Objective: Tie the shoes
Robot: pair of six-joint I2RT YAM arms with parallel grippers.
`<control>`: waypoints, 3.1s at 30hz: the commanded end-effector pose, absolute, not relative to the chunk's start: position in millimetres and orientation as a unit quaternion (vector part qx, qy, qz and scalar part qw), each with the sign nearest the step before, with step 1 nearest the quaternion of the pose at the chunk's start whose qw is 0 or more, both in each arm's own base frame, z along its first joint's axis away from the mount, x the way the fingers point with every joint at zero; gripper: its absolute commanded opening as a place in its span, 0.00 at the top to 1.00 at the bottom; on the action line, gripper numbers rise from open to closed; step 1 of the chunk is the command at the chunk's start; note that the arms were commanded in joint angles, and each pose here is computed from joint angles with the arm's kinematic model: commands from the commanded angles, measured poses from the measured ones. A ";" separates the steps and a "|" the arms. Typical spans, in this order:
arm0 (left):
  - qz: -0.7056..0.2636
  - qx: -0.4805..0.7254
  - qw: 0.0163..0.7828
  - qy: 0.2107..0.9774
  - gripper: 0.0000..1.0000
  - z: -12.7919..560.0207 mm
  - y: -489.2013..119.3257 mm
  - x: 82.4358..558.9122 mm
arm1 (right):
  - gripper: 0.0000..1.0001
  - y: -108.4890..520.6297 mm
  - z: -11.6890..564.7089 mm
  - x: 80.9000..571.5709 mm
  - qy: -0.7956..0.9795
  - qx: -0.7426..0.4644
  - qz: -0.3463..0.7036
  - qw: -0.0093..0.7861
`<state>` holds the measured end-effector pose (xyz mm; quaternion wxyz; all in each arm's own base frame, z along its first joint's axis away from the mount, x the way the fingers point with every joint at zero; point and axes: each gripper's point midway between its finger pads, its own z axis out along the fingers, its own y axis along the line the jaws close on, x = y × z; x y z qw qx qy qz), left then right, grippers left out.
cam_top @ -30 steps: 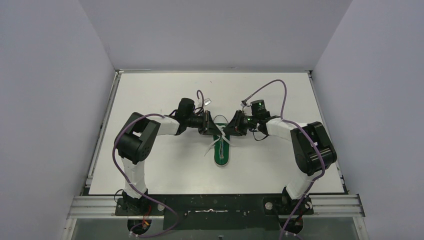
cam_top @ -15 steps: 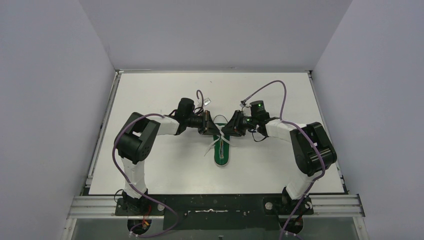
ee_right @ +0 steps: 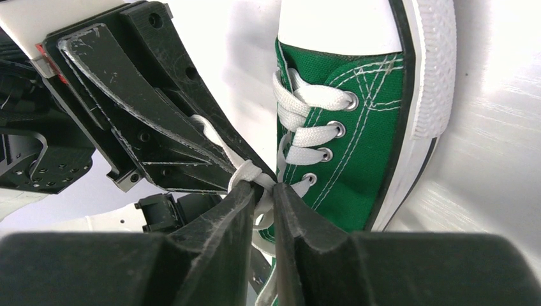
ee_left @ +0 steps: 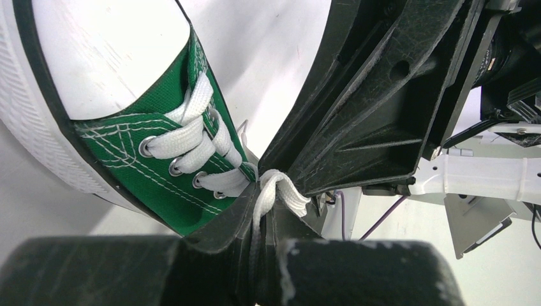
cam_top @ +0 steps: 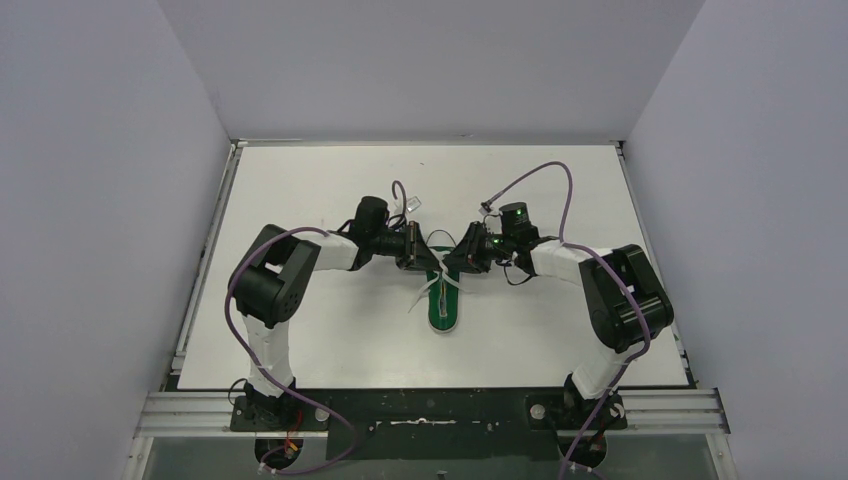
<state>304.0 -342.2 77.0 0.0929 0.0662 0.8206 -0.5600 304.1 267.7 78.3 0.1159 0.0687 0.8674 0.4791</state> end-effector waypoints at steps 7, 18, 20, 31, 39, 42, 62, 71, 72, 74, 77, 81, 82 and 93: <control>-0.573 0.088 0.146 0.801 0.92 103.6 -342.3 312.8 | 1.00 269.2 103.1 302.6 0.873 0.025 0.462 0.157; -0.558 0.087 0.174 0.807 0.48 109.7 -322.8 315.0 | 1.00 258.5 108.7 300.8 0.889 -0.015 0.425 0.171; -0.559 0.089 0.183 0.804 0.44 115.7 -324.4 321.8 | 1.00 259.3 110.0 300.6 0.888 -0.018 0.426 0.171; -0.559 0.093 0.180 0.804 0.39 122.9 -339.1 346.1 | 1.00 262.1 113.8 300.9 0.884 -0.025 0.433 0.172; -0.540 0.102 0.153 0.821 0.79 110.5 -333.0 333.8 | 1.00 260.7 122.6 307.8 0.888 -0.036 0.419 0.188; -0.540 0.104 0.148 0.822 0.91 109.0 -328.9 326.7 | 1.00 260.3 125.3 310.9 0.890 -0.039 0.412 0.190; -0.461 0.025 0.133 0.877 1.00 77.1 -288.5 287.0 | 1.00 210.2 89.9 334.9 0.950 0.001 0.177 0.259; -0.456 0.015 0.140 0.879 1.00 74.0 -285.0 286.3 | 1.00 204.9 79.0 332.1 0.949 0.005 0.184 0.257; -0.459 0.016 0.143 0.877 1.00 78.0 -285.6 287.8 | 1.00 202.5 80.5 333.5 0.949 0.005 0.181 0.260; -0.462 0.019 0.155 0.873 1.00 86.2 -285.5 292.2 | 1.00 198.3 80.5 335.7 0.950 0.009 0.180 0.255; -0.465 0.023 0.170 0.869 1.00 98.5 -285.1 297.7 | 1.00 195.2 83.1 339.9 0.947 0.012 0.194 0.255; -0.466 0.034 0.186 0.864 1.00 116.0 -284.1 302.6 | 1.00 198.4 88.2 344.7 0.942 0.008 0.225 0.249; -0.467 0.041 0.190 0.863 1.00 120.6 -284.7 303.5 | 1.00 200.0 89.7 345.4 0.941 0.005 0.232 0.247; -0.494 0.062 0.191 0.846 1.00 139.8 -294.7 305.4 | 1.00 220.4 93.5 346.9 0.931 -0.013 0.288 0.225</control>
